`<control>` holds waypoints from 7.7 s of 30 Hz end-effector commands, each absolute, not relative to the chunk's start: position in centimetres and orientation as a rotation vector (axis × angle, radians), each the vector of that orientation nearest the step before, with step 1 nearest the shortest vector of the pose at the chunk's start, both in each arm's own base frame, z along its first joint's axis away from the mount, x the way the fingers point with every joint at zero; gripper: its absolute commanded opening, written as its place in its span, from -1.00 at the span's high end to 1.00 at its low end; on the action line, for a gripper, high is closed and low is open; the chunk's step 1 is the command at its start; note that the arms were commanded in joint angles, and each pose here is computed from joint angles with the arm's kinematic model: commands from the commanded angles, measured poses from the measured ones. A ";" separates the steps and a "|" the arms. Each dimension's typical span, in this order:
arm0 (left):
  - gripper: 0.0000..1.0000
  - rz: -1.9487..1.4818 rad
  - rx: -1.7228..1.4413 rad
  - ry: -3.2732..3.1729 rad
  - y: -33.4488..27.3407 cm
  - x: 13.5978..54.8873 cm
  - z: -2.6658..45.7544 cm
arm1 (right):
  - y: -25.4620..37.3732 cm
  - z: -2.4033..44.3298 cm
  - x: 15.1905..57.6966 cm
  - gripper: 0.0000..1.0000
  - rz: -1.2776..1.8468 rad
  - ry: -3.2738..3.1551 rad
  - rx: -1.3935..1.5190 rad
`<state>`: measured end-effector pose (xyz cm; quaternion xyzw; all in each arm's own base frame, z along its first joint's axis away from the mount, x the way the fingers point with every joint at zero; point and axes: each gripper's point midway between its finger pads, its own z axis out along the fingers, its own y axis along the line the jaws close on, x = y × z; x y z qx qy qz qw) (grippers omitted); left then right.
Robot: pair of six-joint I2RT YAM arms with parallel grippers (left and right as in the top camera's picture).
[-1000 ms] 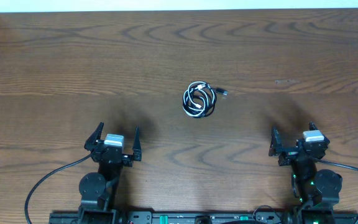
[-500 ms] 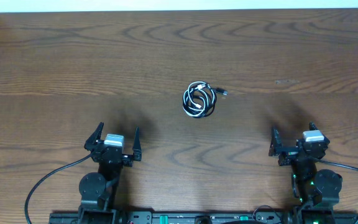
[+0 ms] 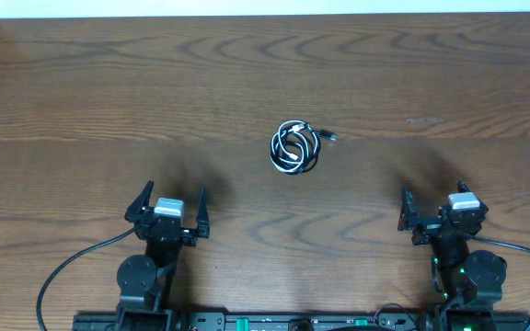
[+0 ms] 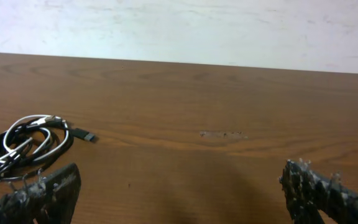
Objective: Untangle cables
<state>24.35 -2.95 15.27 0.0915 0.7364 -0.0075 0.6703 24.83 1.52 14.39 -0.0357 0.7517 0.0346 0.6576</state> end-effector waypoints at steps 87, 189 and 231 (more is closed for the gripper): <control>-0.96 -0.023 0.217 1.707 -3.0 24.2 13.8 | 5.1 18.0 24.0 -0.99 0.335 1.633 -0.155; 0.74 -0.097 -0.313 2.812 -20.8 40.4 1.2 | 5.6 28.2 33.2 0.13 0.430 2.386 -0.159; 0.85 -1.142 0.391 2.167 -30.2 34.5 29.4 | 8.3 24.6 34.5 -0.08 0.670 2.477 -0.230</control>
